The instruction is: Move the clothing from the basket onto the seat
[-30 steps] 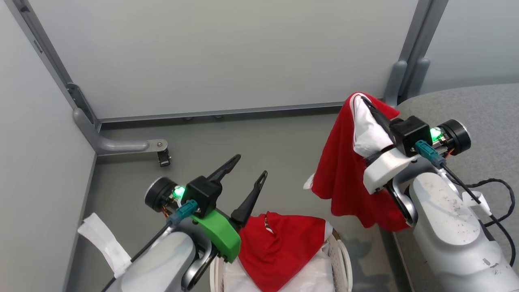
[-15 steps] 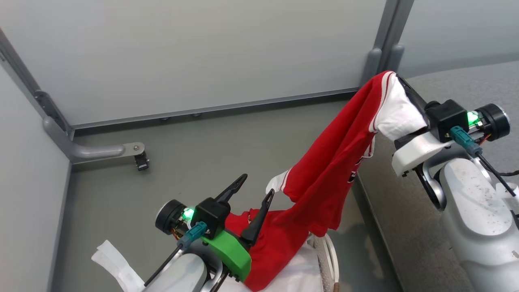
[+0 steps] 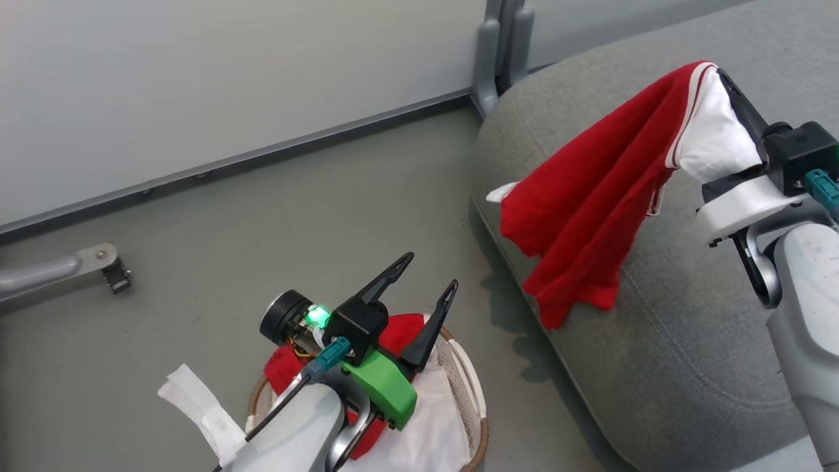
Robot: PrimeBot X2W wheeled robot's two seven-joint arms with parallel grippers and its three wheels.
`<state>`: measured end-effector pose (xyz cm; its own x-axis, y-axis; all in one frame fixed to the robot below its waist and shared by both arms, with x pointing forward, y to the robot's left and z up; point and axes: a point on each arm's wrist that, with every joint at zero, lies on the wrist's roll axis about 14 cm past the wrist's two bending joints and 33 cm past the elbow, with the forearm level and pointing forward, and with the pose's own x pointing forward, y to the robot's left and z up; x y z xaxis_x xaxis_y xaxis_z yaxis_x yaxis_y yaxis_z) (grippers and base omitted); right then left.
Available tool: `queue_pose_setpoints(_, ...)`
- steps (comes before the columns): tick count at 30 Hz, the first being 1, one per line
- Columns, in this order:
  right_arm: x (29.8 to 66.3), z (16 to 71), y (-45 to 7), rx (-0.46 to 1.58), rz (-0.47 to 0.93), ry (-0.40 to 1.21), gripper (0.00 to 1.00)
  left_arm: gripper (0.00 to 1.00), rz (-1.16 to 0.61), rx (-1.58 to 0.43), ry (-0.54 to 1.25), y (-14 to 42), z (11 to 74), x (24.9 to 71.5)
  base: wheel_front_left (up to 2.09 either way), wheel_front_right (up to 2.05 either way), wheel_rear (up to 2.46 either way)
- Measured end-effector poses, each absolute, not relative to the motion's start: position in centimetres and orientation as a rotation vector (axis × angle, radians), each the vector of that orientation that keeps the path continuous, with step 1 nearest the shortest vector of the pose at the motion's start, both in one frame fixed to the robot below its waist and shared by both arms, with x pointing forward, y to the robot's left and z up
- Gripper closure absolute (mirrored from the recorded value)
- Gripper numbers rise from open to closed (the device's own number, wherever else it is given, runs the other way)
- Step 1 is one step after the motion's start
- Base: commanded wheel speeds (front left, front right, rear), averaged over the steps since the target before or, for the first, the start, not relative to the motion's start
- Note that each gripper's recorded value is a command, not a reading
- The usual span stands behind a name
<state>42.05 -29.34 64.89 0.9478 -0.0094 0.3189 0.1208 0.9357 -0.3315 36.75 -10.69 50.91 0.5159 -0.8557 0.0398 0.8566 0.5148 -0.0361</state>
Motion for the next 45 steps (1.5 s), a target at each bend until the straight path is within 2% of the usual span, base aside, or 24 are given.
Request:
queue_pose_setpoints(10, 41.5, 60.7, -32.5, -0.386, -0.138, -0.180, 1.00, 0.00, -1.185, -0.079, 0.033, -15.1, 48.4, 36.5, 0.00, 0.00, 0.00)
queue_pose_setpoints(17, 45.1, 61.5, -33.6, -0.438, -0.146, -0.162, 1.00, 0.00, -1.214, -0.108, 0.080, -15.7, 46.3, 37.4, 0.00, 0.00, 0.00)
queue_pose_setpoints(26, 50.8, 71.6, -37.1, -0.694, -0.193, -0.252, 1.00, 0.00, -1.139, -0.112, 0.072, -13.4, 46.1, 39.5, 0.00, 0.00, 0.00)
queue_pose_setpoints(30, 51.8, 78.8, -38.6, -0.769, -0.272, -0.351, 1.00, 0.00, -1.087, -0.104, 0.065, -11.6, 46.0, 40.6, 0.00, 0.00, 0.00)
queue_pose_setpoints(36, 52.9, 83.8, -40.6, -0.811, -0.375, -0.383, 1.00, 0.00, -1.019, -0.089, 0.079, -9.1, 45.2, 41.7, 0.00, 0.00, 0.00)
queue_pose_setpoints(41, 56.0, 81.1, -41.1, -0.758, -0.374, -0.328, 1.00, 0.00, -0.982, -0.085, 0.110, -7.5, 43.6, 42.3, 0.00, 0.00, 0.00)
queue_pose_setpoints(45, 59.2, 73.4, -41.1, -0.674, -0.322, -0.206, 1.00, 0.00, -0.970, -0.071, 0.142, -6.6, 42.0, 42.7, 0.00, 0.00, 0.00)
